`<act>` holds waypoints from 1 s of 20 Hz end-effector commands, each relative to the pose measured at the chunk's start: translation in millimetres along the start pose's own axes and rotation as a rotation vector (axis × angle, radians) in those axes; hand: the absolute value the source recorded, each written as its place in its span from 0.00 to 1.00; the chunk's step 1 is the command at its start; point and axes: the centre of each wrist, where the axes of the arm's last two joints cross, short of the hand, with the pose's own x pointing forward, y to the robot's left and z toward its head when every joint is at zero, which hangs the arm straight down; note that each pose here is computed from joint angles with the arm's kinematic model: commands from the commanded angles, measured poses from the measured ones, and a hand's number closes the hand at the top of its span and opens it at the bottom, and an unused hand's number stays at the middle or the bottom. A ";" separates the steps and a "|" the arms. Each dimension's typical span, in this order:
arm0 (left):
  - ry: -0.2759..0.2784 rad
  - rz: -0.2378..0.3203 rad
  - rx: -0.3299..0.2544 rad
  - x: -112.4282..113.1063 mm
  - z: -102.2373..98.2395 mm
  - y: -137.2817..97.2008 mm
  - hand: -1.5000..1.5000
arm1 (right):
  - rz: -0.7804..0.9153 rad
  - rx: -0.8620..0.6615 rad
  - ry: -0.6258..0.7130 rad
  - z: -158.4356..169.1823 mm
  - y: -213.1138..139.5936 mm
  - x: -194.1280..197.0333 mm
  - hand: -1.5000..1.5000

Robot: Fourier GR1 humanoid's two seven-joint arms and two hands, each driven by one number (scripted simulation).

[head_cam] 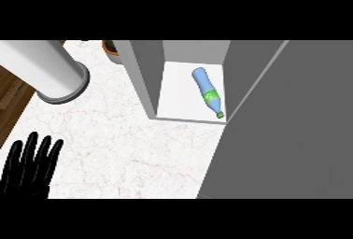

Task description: Pick up the bottled water, place it into the cabinet and close the cabinet

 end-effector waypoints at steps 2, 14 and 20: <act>0.006 0.004 -0.008 -0.6 2.4 2.6 0.00 | -0.110 -0.147 -0.056 -33.4 3.9 -1.1 1.00; -0.015 0.023 -0.095 9.7 -2.1 4.3 0.00 | -0.425 0.123 0.001 -43.3 21.6 -32.0 1.00; -0.009 0.028 -0.086 10.9 -3.0 8.8 0.00 | -0.583 0.068 -0.003 -45.0 7.4 -46.0 1.00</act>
